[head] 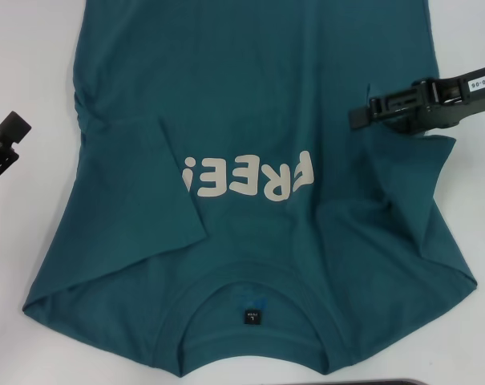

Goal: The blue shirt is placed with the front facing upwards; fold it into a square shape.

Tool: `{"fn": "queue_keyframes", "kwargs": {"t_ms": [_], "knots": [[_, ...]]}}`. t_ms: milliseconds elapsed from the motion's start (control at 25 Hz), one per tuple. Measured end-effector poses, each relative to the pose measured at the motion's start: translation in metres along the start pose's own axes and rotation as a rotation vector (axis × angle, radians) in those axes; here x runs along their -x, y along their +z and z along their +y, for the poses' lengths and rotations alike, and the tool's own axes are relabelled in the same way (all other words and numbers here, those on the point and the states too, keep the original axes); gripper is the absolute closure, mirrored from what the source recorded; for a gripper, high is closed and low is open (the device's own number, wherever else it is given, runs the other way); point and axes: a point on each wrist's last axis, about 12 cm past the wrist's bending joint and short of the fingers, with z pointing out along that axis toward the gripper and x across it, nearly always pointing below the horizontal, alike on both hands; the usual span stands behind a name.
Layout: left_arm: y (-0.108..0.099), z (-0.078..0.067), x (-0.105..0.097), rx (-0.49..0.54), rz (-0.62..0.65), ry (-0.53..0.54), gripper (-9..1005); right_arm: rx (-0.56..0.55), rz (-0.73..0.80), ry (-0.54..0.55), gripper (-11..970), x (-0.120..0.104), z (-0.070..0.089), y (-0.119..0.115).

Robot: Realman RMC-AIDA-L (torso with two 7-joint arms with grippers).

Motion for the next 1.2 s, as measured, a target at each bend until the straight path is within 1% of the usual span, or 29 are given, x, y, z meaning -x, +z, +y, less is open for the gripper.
{"fn": "queue_keyframes", "kwargs": {"t_ms": [120, 240, 280, 400, 600, 680, 720, 760, 840, 880, 920, 960, 1000, 1040, 1080, 1120, 1200], "knots": [[0.0, 0.0, -0.001, 0.007, 0.003, -0.001, 159, 0.024, 0.001, -0.006, 93, 0.002, 0.005, -0.002], [0.001, 0.001, -0.001, 0.01, 0.004, 0.0, 159, 0.073, 0.006, -0.041, 92, 0.005, 0.013, -0.002], [0.001, 0.001, -0.001, 0.01, 0.004, 0.001, 159, 0.107, 0.015, -0.067, 92, 0.005, 0.017, 0.0], [0.001, 0.001, -0.001, 0.011, 0.005, 0.001, 159, 0.118, 0.019, -0.076, 91, 0.005, 0.019, 0.0], [0.0, 0.001, -0.001, 0.012, 0.005, -0.001, 160, 0.07, -0.009, -0.037, 89, 0.002, 0.007, -0.008], [0.001, 0.001, -0.001, 0.01, 0.005, -0.001, 160, 0.054, -0.026, -0.04, 88, 0.0, 0.003, -0.015], [0.001, 0.001, -0.001, 0.009, 0.005, -0.001, 160, 0.036, -0.048, -0.064, 88, -0.002, -0.001, -0.022], [0.002, 0.002, 0.0, 0.007, 0.005, 0.0, 160, 0.036, -0.048, -0.064, 88, -0.002, -0.001, -0.022], [0.003, 0.002, 0.0, 0.006, 0.008, -0.005, 160, 0.026, -0.1, -0.211, 87, -0.009, -0.007, -0.031], [0.003, 0.002, 0.0, 0.002, 0.015, -0.018, 160, 0.04, -0.141, -0.304, 87, -0.013, -0.008, -0.033], [0.003, 0.003, 0.001, -0.003, 0.026, -0.037, 160, 0.04, -0.141, -0.304, 86, -0.013, -0.008, -0.033], [0.002, 0.004, 0.003, -0.01, 0.039, -0.054, 160, 0.053, -0.18, -0.39, 86, -0.018, -0.008, -0.034], [0.002, 0.006, 0.005, -0.02, 0.059, -0.085, 160, 0.077, -0.257, -0.527, 86, -0.028, -0.008, -0.034], [0.001, 0.007, 0.008, -0.031, 0.082, -0.114, 161, 0.083, -0.326, -0.639, 85, -0.034, -0.007, -0.035], [-0.001, 0.008, 0.012, -0.045, 0.106, -0.15, 161, 0.081, -0.407, -0.754, 85, -0.044, -0.008, -0.034], [-0.002, 0.009, 0.015, -0.054, 0.122, -0.169, 161, 0.068, -0.51, -0.84, 85, -0.051, -0.009, -0.034], [-0.005, 0.011, 0.02, -0.073, 0.16, -0.211, 161, 0.029, -0.671, -0.934, 84, -0.067, -0.014, -0.035]]}}
